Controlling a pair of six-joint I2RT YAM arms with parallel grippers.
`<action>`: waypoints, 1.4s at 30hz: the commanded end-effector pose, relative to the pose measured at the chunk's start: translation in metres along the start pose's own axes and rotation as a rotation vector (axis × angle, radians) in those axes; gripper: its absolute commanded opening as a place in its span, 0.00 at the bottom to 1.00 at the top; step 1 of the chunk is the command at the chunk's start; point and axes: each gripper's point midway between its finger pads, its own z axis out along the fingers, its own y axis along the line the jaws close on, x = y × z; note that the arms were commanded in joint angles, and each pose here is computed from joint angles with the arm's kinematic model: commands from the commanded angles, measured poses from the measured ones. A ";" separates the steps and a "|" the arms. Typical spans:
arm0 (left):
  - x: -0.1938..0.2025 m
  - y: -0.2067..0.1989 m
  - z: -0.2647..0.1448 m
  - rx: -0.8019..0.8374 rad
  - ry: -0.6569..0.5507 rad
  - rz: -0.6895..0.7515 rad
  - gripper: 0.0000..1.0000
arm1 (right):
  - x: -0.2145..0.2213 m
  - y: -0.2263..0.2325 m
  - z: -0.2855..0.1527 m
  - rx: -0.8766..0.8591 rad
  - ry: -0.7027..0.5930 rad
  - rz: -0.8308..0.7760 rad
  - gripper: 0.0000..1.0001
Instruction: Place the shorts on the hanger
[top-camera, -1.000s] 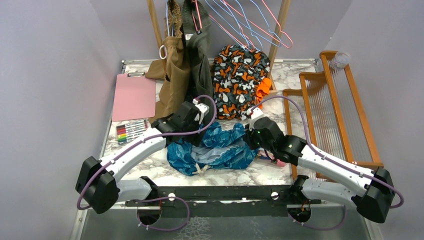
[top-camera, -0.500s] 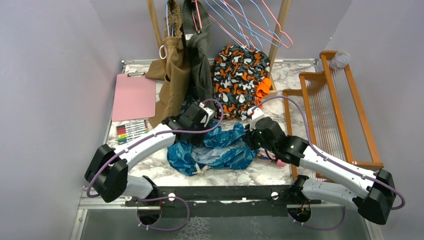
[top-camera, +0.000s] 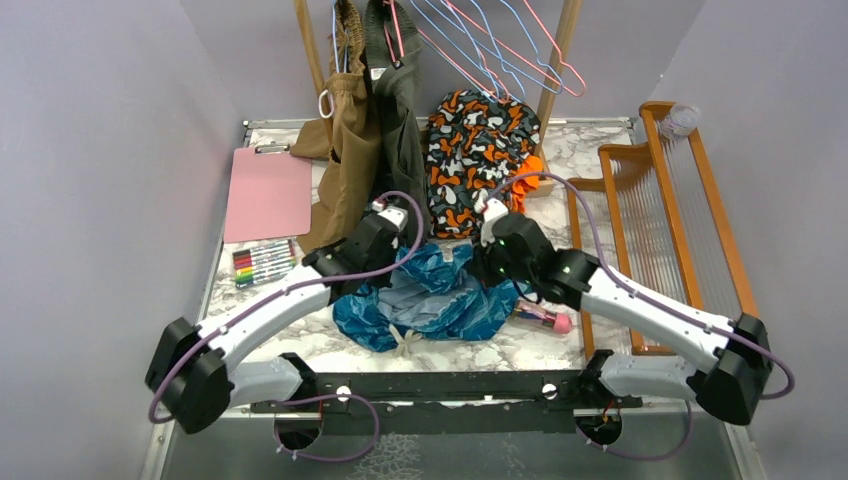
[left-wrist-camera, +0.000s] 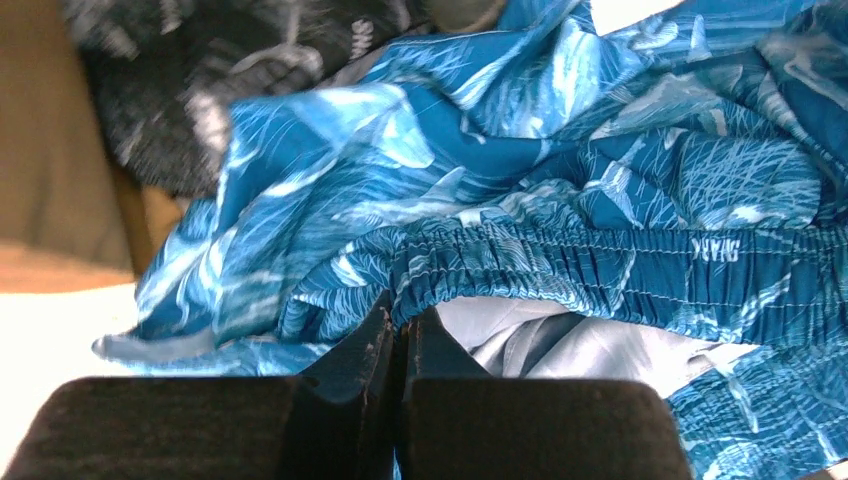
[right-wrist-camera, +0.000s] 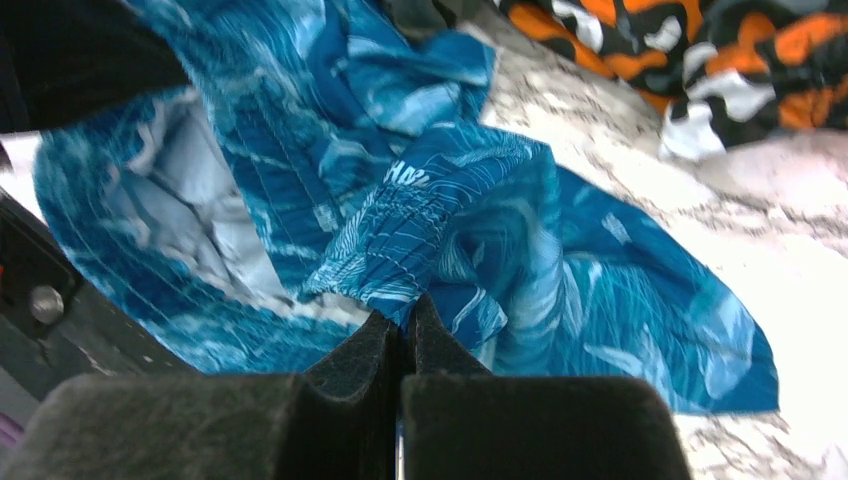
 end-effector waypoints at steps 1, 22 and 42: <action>-0.005 0.013 -0.015 -0.078 -0.146 -0.315 0.00 | -0.020 0.020 0.015 -0.036 0.055 0.058 0.01; 0.021 0.042 -0.013 -0.278 -0.169 -0.723 0.00 | -0.002 0.020 0.085 -0.068 0.269 0.206 0.53; 0.014 0.040 -0.008 -0.293 -0.139 -0.709 0.00 | 0.056 -0.006 0.029 -0.006 0.242 0.211 0.58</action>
